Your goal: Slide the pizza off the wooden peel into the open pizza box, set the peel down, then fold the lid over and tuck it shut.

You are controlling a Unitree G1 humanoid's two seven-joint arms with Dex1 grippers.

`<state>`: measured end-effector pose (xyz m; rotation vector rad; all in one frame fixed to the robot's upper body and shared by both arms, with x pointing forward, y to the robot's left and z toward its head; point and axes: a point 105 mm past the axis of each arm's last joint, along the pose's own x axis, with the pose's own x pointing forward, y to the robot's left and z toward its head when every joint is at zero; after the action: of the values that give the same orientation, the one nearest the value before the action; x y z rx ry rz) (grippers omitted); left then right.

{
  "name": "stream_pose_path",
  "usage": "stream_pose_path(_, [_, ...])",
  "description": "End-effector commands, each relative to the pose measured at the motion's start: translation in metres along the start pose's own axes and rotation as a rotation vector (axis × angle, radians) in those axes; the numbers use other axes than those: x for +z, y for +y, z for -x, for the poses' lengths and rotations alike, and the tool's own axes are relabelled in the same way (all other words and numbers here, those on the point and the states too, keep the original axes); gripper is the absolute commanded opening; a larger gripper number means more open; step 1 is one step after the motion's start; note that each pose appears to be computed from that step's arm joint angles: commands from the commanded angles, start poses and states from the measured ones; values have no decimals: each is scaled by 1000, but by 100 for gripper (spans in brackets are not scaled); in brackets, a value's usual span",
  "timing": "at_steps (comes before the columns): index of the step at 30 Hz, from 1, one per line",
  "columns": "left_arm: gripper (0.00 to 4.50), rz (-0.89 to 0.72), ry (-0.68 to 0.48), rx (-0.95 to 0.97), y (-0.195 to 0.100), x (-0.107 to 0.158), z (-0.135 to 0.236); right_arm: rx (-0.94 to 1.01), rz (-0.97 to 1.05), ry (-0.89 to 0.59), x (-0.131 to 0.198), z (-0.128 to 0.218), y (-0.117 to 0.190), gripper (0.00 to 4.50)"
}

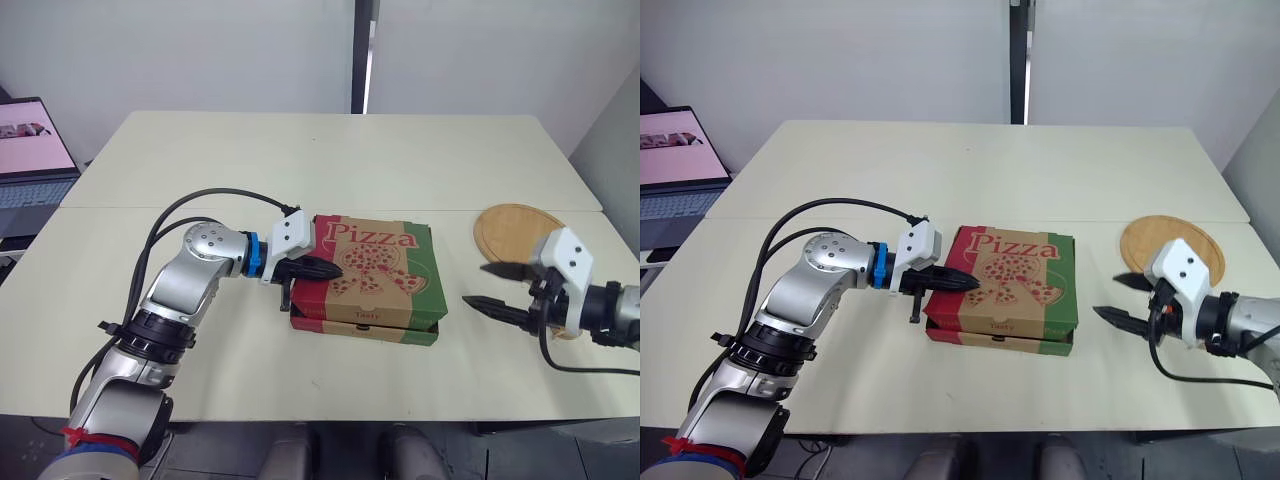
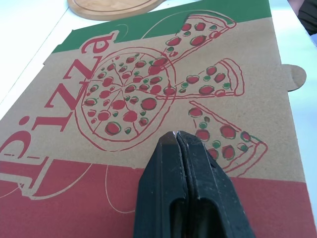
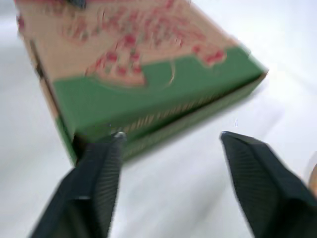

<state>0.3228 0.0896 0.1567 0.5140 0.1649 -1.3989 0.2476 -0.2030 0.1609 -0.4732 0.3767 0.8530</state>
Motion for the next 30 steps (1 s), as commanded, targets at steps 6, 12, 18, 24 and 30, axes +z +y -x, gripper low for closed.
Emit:
stream_pose_path(6, [0, -13, 25, -3, 1, -3, -1, 87, 96, -11, -10, -22, 15, 8])
stream_pose_path(12, [0, -12, 24, 0, 1, -2, 0, 139, 80, -65, 0, -32, 25, 3])
stream_pose_path(18, [0, -10, 22, 3, 2, -2, 0, 159, 24, -133, 10, -34, 28, 3])
stream_pose_path(24, [0, -10, 20, 3, 3, -2, -1, 179, -15, -124, 2, -35, 33, 3])
stream_pose_path(30, [0, -9, 21, 3, 2, -3, -1, 122, 60, -36, -16, -32, 22, 3])
